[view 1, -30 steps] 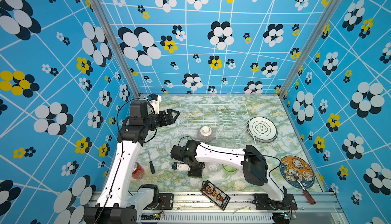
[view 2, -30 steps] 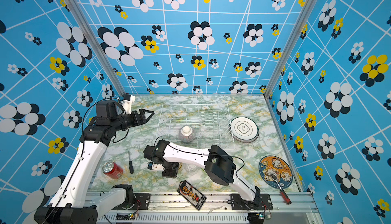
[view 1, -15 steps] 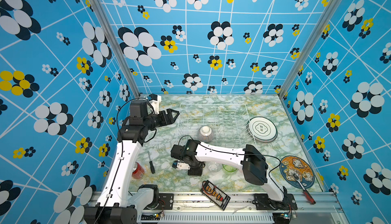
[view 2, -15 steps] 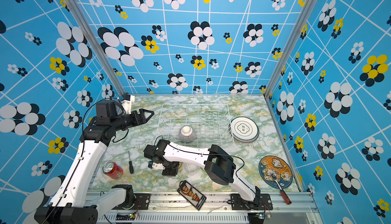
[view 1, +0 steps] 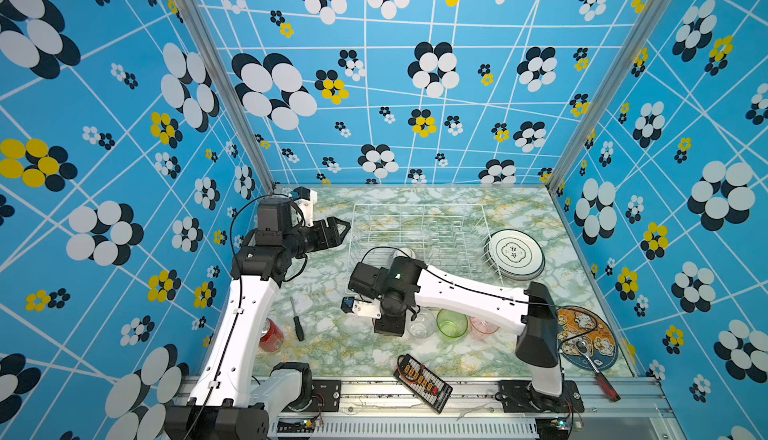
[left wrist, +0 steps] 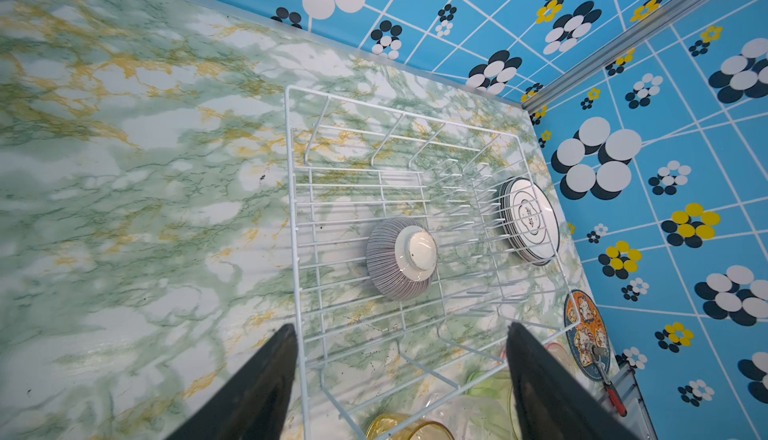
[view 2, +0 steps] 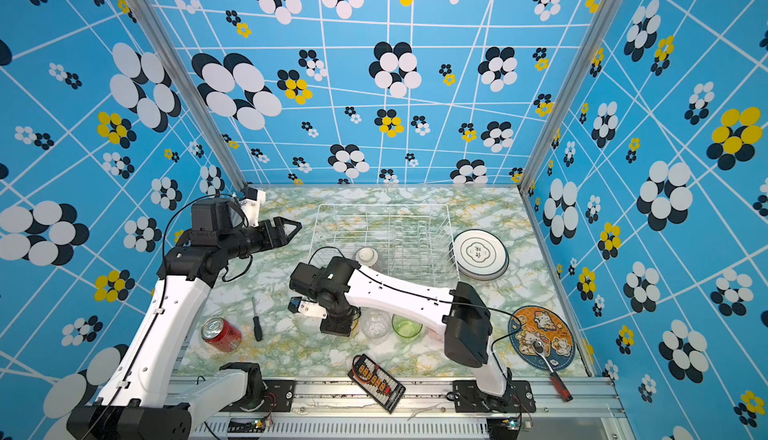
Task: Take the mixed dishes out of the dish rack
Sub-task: 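Grasp the purple-striped bowl in the rack with the left gripper while the right gripper withdraws, then lift the striped bowl toward the right gripper and grasp its rim with the right gripper, then release the bowl from the left gripper while the right gripper pulls it away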
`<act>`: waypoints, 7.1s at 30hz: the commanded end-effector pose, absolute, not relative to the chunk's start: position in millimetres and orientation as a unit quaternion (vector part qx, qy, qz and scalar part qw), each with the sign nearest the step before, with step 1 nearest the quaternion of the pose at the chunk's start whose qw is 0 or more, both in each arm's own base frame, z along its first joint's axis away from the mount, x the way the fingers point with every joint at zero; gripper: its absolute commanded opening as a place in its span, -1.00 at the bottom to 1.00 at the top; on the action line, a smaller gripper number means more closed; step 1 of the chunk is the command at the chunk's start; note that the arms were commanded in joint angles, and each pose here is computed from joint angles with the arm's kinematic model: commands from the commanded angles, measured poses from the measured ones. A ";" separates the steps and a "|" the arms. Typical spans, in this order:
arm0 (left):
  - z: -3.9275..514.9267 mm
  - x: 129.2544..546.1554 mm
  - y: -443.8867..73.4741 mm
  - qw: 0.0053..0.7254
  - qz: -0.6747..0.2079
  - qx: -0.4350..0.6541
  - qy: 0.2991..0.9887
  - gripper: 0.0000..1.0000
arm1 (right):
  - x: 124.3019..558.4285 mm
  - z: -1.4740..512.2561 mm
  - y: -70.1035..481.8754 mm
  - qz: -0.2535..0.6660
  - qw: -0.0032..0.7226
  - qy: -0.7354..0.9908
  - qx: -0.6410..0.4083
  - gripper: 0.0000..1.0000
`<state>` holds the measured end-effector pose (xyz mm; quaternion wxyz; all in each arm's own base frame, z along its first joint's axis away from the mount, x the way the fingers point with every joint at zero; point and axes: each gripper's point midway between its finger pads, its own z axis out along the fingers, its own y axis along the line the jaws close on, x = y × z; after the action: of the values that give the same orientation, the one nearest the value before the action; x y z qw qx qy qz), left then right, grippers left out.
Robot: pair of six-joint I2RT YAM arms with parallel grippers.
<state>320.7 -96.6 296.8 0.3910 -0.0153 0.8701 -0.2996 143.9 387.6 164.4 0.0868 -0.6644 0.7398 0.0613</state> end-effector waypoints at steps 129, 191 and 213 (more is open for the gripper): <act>190.1 377.9 -258.2 0.186 -0.445 0.112 0.869 -0.31 | 302.5 173.8 277.8 0.487 0.207 0.843 -0.095 0.09; 251.5 351.7 -288.4 0.192 -0.571 0.147 0.784 -0.29 | 342.2 245.8 300.6 0.668 0.294 0.683 -0.030 -1.00; 267.1 340.8 -131.8 0.330 -0.280 0.040 0.901 0.34 | 277.2 269.3 319.1 0.416 0.300 0.809 -0.287 -1.00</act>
<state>348.4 -167.2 277.3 0.3281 0.0661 0.8752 -0.3493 314.6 317.5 266.8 0.2996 -0.1689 0.7988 0.4936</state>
